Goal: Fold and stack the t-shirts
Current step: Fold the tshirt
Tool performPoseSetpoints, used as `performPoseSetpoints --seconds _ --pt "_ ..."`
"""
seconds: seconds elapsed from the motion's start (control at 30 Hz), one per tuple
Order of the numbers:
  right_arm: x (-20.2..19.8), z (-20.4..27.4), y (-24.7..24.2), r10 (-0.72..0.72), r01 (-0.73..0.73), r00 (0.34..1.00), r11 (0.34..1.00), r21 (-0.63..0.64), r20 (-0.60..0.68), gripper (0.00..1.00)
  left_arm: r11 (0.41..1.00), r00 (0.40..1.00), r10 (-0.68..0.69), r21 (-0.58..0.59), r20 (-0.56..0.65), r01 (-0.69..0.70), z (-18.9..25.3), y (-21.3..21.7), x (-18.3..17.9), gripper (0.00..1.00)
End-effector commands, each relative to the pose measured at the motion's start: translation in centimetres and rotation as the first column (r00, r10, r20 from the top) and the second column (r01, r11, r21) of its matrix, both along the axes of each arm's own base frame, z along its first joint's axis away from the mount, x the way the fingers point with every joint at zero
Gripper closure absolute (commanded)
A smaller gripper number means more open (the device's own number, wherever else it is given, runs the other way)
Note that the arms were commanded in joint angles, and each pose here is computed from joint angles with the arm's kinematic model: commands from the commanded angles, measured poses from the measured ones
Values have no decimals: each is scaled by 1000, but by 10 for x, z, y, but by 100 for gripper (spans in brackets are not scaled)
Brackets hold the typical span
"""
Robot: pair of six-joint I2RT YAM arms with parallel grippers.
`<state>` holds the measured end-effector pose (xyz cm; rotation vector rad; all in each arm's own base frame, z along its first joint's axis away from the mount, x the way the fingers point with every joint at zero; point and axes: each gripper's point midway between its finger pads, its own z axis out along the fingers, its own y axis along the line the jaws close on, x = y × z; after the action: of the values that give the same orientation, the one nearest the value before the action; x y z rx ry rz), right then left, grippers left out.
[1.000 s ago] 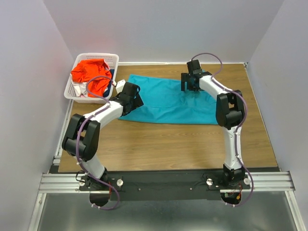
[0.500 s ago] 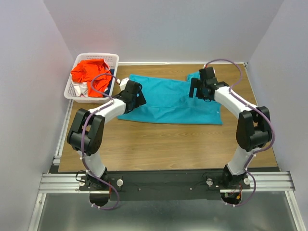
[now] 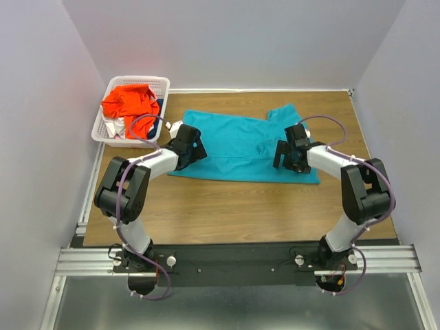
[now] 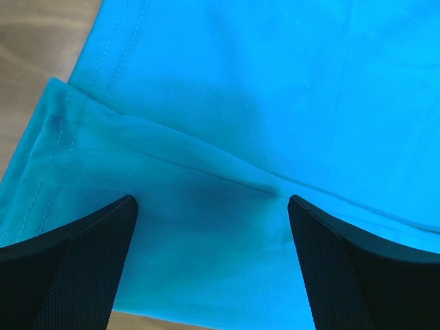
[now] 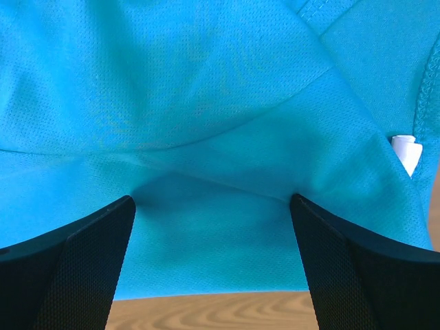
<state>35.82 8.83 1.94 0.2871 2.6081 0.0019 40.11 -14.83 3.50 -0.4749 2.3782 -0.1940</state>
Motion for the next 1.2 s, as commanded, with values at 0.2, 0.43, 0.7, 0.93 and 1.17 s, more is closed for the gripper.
performPoseSetpoints --seconds 0.2,0.43,0.7,0.93,1.17 --pt "-82 -16 -10 -20 26 995 998 51 -102 0 999 984 11 -30 -179 -16 -39 12 -105 2" --pt "-115 -11 -10 -35 45 996 992 114 -86 0 997 982 5 -74 -187 -19 -38 8 -143 2" --pt "-119 5 -9 -42 47 998 988 145 -40 0 991 985 -23 -133 -173 -1 -22 -12 -154 2" --pt "-77 72 5 3 -32 988 981 189 153 0 992 991 124 -6 -42 -125 32 17 -126 2" --pt "-48 111 -1 -24 -16 966 988 151 256 0 981 981 170 79 91 -178 91 34 -61 2"
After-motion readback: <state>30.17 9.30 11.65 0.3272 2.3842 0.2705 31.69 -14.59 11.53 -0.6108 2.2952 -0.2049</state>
